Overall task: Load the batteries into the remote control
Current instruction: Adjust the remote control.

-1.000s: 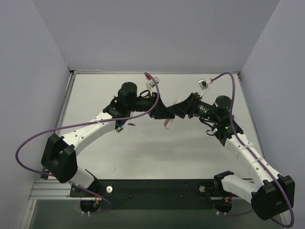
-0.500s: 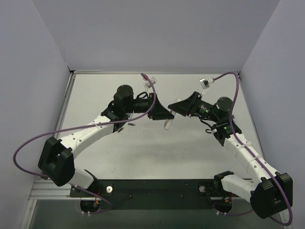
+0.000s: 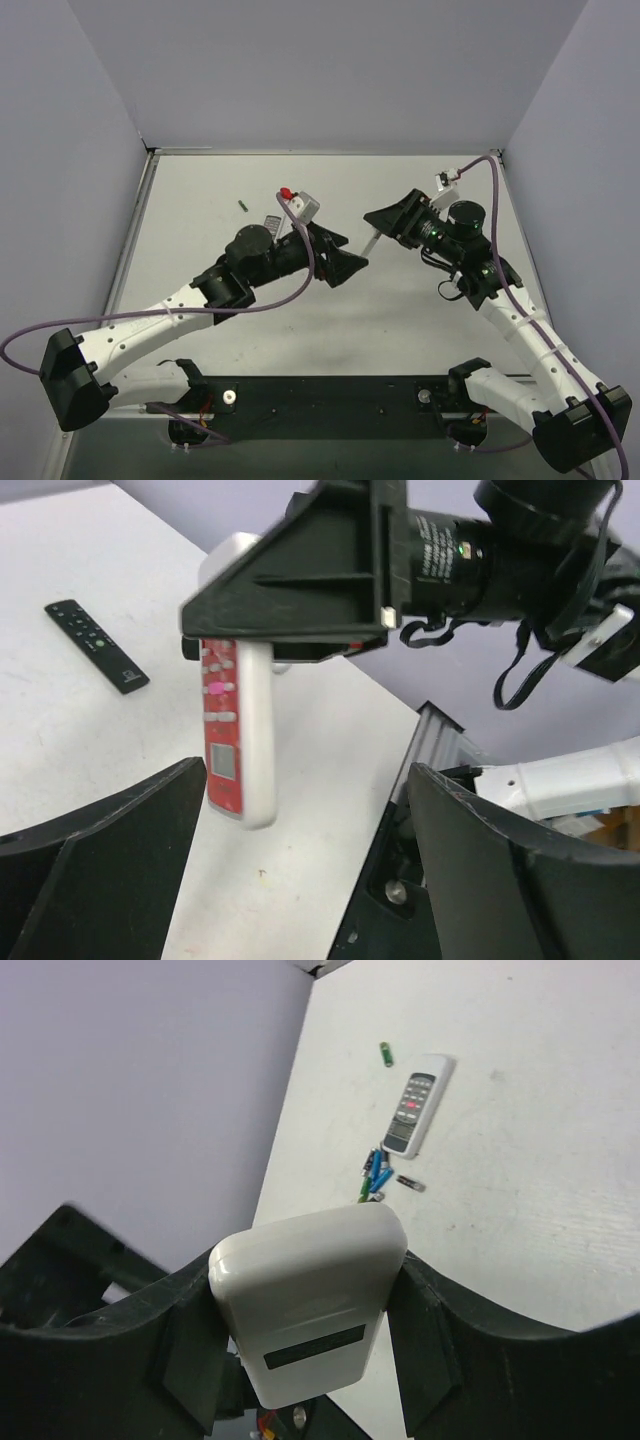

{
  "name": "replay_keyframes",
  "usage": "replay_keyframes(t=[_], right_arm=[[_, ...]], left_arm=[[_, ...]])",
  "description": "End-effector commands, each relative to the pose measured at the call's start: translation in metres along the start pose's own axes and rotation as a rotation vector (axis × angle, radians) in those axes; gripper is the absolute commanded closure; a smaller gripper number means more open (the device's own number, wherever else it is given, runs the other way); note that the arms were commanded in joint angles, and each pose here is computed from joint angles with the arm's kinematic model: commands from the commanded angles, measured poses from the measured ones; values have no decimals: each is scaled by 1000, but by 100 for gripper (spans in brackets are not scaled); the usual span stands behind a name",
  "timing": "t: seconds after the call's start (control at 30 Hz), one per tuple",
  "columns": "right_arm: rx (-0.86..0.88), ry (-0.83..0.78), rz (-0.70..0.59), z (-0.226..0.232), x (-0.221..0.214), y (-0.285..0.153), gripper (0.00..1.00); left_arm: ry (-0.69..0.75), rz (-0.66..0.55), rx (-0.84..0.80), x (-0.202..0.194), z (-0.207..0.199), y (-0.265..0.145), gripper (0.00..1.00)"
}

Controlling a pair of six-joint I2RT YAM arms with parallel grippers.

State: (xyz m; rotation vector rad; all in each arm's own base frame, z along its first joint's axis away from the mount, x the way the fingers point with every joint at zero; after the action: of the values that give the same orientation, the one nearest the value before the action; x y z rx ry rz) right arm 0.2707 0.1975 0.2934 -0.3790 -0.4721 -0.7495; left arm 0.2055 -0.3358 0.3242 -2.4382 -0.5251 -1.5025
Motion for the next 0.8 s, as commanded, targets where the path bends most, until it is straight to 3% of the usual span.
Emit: replay_keyframes(t=[0.0, 0.37, 0.5, 0.73, 0.77], right_arm=[[-229, 127, -84, -18, 8, -9, 99], [-309, 378, -95, -20, -4, -7, 99], [-312, 399, -74, -20, -9, -4, 98], [-310, 409, -58, -23, -13, -1, 92], [-310, 404, -60, -23, -13, -1, 89]], left_arm=[[233, -144, 227, 1, 19, 1, 7], [244, -174, 258, -36, 29, 27, 8], [239, -185, 238, -38, 29, 35, 17], [232, -168, 159, -43, 17, 44, 57], [228, -164, 154, -44, 17, 44, 69]])
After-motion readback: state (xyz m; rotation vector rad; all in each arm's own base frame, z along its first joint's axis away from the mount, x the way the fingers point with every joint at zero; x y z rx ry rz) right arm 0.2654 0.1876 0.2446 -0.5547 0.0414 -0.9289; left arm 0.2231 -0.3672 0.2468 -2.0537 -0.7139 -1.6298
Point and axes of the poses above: each gripper's point midway between its finger pads, its own y axis out along the fingers, its own z axis along the line the jaws close on, x = y × z, the point moved 2 cm from there along -y, back along the fingers, and after that the axes turned 5 degrees about y, right-handed, at the moved point
